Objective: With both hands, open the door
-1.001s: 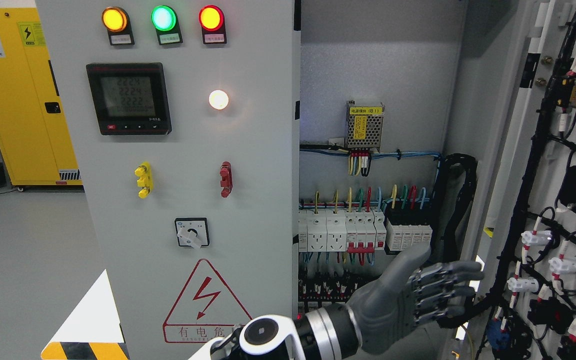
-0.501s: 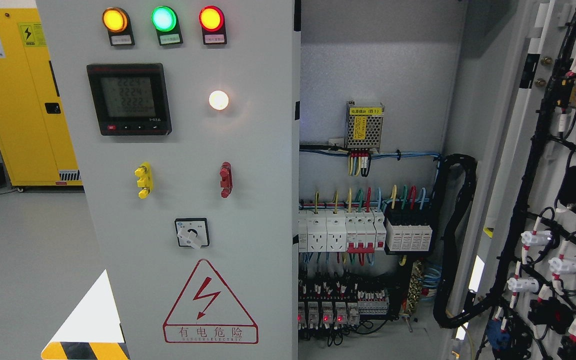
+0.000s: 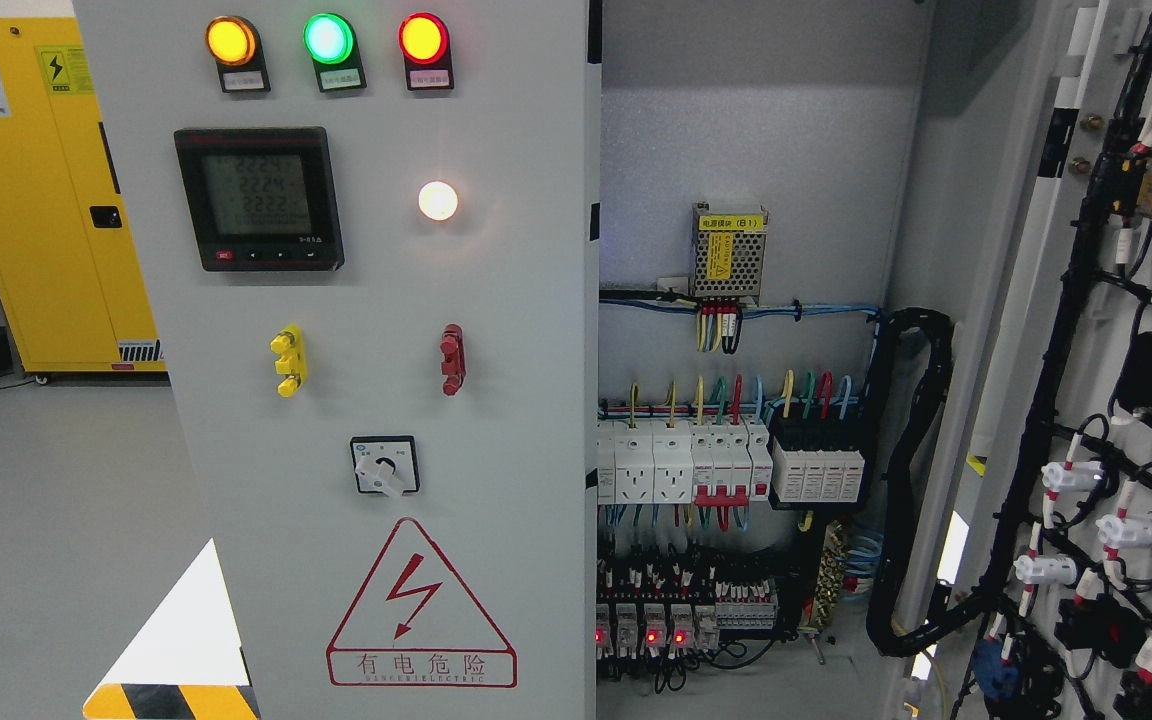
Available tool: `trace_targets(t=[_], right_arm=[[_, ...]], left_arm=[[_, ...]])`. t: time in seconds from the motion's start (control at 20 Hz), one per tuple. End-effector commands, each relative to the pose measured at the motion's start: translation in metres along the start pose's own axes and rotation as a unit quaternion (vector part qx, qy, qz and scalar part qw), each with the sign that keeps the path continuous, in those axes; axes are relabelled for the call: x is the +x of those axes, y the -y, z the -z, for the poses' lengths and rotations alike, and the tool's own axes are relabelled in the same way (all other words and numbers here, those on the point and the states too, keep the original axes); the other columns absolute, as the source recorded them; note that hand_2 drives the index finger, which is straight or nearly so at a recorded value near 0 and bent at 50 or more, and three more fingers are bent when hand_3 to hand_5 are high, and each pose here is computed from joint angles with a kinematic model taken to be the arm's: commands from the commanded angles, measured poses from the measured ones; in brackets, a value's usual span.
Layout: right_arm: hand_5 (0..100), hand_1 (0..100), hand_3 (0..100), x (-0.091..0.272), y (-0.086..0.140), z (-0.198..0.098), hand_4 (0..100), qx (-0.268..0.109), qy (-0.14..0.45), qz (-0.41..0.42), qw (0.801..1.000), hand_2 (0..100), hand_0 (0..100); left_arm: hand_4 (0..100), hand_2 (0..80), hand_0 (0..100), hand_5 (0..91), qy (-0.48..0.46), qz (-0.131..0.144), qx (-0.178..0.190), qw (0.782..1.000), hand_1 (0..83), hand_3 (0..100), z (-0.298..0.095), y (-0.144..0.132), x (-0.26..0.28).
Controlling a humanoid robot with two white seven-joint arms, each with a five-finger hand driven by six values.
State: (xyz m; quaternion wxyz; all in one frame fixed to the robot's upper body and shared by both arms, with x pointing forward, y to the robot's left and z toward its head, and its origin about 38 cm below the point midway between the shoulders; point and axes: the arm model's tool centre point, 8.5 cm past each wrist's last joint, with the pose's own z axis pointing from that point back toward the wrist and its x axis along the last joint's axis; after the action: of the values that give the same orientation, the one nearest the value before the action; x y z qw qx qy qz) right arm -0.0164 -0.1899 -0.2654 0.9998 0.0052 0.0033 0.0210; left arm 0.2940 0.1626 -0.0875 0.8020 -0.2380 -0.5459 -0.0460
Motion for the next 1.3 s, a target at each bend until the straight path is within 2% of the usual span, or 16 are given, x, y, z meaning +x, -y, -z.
trace_targets(t=[0.0, 0.15, 0.25, 0.45, 0.55, 0.8, 0.9, 1.1, 1.25], right_arm=[[0, 0, 0, 0.0, 0.0, 0.0, 0, -0.001, 0.0, -0.008, 1.0, 0, 25], [0, 0, 0, 0.0, -0.001, 0.0, 0, 0.0, 0.0, -0.008, 1.0, 0, 30], [0, 0, 0, 0.0, 0.0, 0.0, 0, -0.001, 0.0, -0.008, 1.0, 0, 28], [0, 0, 0, 0.0, -0.001, 0.0, 0, 0.0, 0.0, -0.008, 1.0, 0, 27], [0, 4, 0, 0.0, 0.0, 0.0, 0, -0.001, 0.0, -0.008, 1.0, 0, 25], [0, 5, 0, 0.0, 0.0, 0.0, 0, -0.001, 0.0, -0.008, 1.0, 0, 24], [0, 5, 0, 0.0, 0.0, 0.0, 0, -0.001, 0.0, -0.008, 1.0, 0, 24], [0, 6, 0, 0.0, 0.0, 0.0, 0, -0.001, 0.0, -0.008, 1.0, 0, 23], [0, 6, 0, 0.0, 0.0, 0.0, 0, -0.001, 0.0, -0.008, 1.0, 0, 23]], left_arm=[[0, 0.0, 0, 0.0, -0.221, -0.132, 0.232, 0.938, 0.0, 0, -0.109, -0.071, -0.169], [0, 0.0, 0, 0.0, -0.258, -0.137, 0.245, 0.924, 0.0, 0, -0.129, -0.07, -0.187], [0, 0.0, 0, 0.0, -0.275, -0.14, 0.25, 0.918, 0.0, 0, -0.138, -0.069, -0.194], [0, 0.0, 0, 0.0, -0.337, -0.151, 0.274, 0.888, 0.0, 0, -0.181, -0.065, -0.221], [0, 0.0, 0, 0.0, -0.356, -0.154, 0.282, 0.878, 0.0, 0, -0.195, -0.063, -0.229], [0, 0.0, 0, 0.0, -0.4, -0.155, 0.292, 0.855, 0.0, 0, -0.222, -0.056, -0.242], [0, 0.0, 0, 0.0, -0.428, -0.151, 0.284, 0.844, 0.0, 0, -0.232, -0.049, -0.249], [0, 0.0, 0, 0.0, -0.519, -0.115, 0.225, 0.816, 0.0, 0, -0.245, -0.031, -0.262], [0, 0.0, 0, 0.0, -0.537, -0.11, 0.215, 0.808, 0.0, 0, -0.245, -0.023, -0.265]])
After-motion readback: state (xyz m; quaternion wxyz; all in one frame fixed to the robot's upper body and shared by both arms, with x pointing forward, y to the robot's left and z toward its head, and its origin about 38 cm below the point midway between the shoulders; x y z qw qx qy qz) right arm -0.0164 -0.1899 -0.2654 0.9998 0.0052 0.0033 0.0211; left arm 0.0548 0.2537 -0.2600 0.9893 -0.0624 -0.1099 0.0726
